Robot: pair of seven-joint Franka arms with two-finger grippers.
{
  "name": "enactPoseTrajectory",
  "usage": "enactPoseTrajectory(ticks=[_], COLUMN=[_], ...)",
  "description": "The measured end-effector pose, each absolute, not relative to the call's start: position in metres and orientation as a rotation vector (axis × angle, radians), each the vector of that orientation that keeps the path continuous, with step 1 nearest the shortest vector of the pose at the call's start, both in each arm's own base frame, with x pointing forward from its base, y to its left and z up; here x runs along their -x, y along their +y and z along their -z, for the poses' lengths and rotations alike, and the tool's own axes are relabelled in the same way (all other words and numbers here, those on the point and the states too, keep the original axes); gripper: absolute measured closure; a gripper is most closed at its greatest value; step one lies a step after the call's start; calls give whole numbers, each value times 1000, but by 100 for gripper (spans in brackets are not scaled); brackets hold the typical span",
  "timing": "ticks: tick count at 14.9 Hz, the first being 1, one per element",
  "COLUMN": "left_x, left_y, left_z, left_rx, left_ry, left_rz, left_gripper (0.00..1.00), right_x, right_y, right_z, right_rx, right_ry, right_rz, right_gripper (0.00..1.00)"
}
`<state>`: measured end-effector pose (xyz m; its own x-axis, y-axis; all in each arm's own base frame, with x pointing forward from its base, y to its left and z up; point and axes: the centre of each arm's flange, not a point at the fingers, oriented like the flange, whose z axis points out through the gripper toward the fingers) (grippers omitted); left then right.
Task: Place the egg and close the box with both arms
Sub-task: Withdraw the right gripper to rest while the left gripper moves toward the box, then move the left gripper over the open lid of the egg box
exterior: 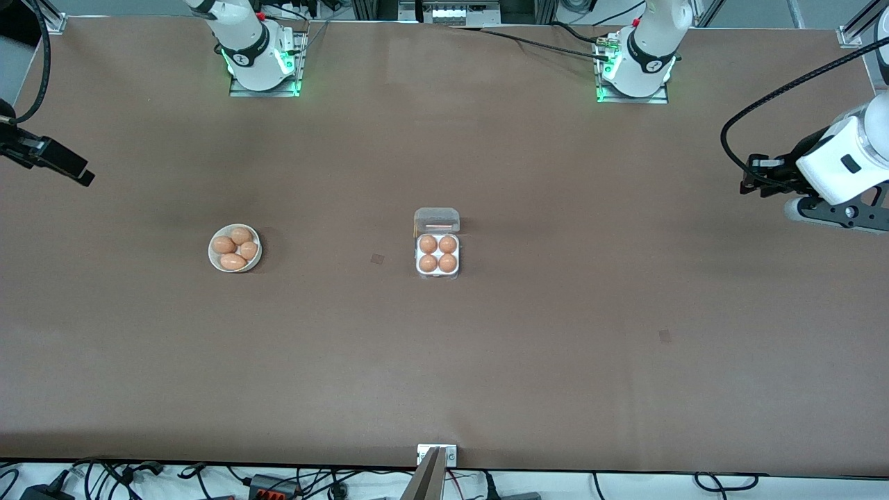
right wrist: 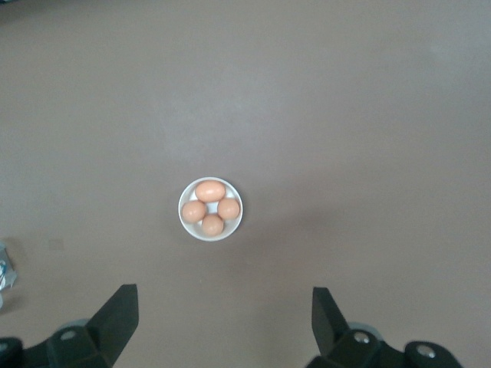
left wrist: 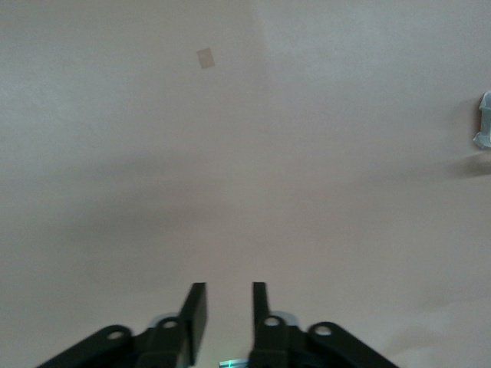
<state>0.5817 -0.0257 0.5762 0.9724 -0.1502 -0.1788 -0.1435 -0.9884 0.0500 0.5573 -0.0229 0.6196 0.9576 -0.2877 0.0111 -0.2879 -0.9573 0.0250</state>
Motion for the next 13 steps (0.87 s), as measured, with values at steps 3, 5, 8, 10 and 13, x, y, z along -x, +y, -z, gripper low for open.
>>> enactPoseTrajectory(ticks=[3, 5, 8, 10, 13], left_x=[-573, -564, -549, -542, -526], left_y=[-56, -98, -161, -202, -269], left_z=[-573, -572, -567, -552, -521], left_rx=[-3066, -3061, -3042, -3036, -3042], left_ry=[-315, -377, -367, -317, -238], left_rz=[366, 407, 432, 416, 386], left_gripper=[99, 99, 99, 99, 99], right_x=[-560, -561, -562, -563, -563], right_y=[-27, -29, -28, -21, 2], right_z=[-612, -607, -606, -608, -609], right_rx=[-3100, -3099, -3100, -3103, -3109], right_ry=[-468, -468, -461, -431, -363], right_rz=[25, 43, 46, 40, 37], right_gripper=[0, 0, 0, 0, 0])
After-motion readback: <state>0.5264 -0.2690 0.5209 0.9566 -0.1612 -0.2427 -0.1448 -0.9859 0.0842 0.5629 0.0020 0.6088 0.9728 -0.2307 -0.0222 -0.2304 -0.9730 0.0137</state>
